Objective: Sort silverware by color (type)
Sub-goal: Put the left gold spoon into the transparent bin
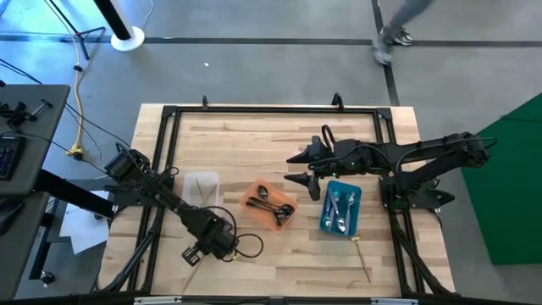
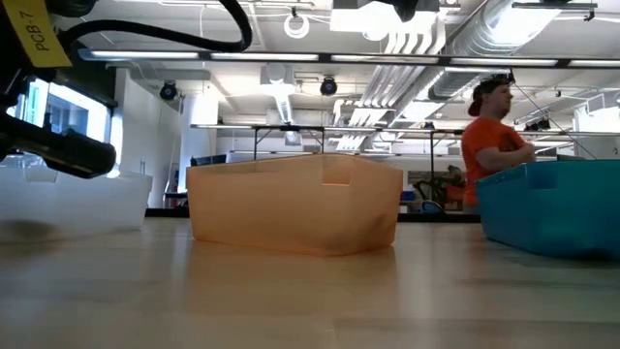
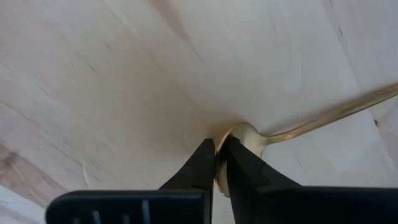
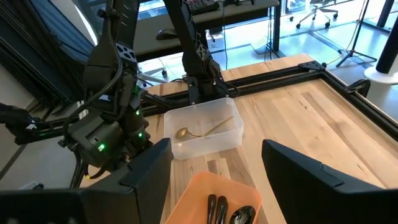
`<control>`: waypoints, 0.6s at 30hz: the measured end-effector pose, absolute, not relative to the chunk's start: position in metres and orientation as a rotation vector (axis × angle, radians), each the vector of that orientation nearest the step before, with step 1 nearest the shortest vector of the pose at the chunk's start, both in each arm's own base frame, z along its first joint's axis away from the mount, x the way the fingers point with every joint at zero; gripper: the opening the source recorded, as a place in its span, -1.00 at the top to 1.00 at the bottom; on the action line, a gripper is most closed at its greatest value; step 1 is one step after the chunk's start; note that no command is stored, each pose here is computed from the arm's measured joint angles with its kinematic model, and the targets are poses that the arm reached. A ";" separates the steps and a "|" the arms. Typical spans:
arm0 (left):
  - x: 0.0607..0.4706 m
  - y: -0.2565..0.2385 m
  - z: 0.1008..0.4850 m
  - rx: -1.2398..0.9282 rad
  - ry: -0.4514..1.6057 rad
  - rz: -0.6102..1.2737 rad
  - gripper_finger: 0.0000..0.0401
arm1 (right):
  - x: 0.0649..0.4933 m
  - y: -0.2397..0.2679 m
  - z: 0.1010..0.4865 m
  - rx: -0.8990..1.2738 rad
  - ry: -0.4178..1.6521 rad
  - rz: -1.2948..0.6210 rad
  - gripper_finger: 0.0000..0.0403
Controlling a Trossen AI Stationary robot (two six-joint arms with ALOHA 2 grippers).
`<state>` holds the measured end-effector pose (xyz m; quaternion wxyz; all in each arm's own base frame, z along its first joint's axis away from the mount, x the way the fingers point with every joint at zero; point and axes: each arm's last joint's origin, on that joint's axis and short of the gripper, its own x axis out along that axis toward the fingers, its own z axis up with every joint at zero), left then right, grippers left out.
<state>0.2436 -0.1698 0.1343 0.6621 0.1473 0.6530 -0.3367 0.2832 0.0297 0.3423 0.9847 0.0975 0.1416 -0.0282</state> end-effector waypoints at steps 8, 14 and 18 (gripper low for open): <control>0.251 -0.160 0.135 0.268 1.472 -0.787 0.99 | 0.283 0.030 0.342 0.195 0.289 -0.057 -0.17; 0.254 -0.150 0.151 0.222 1.408 -0.812 1.00 | 0.283 0.030 0.342 0.195 0.291 -0.058 -0.17; 0.254 -0.138 0.175 0.136 1.328 -0.843 0.99 | 0.283 0.030 0.342 0.187 0.291 -0.057 -0.17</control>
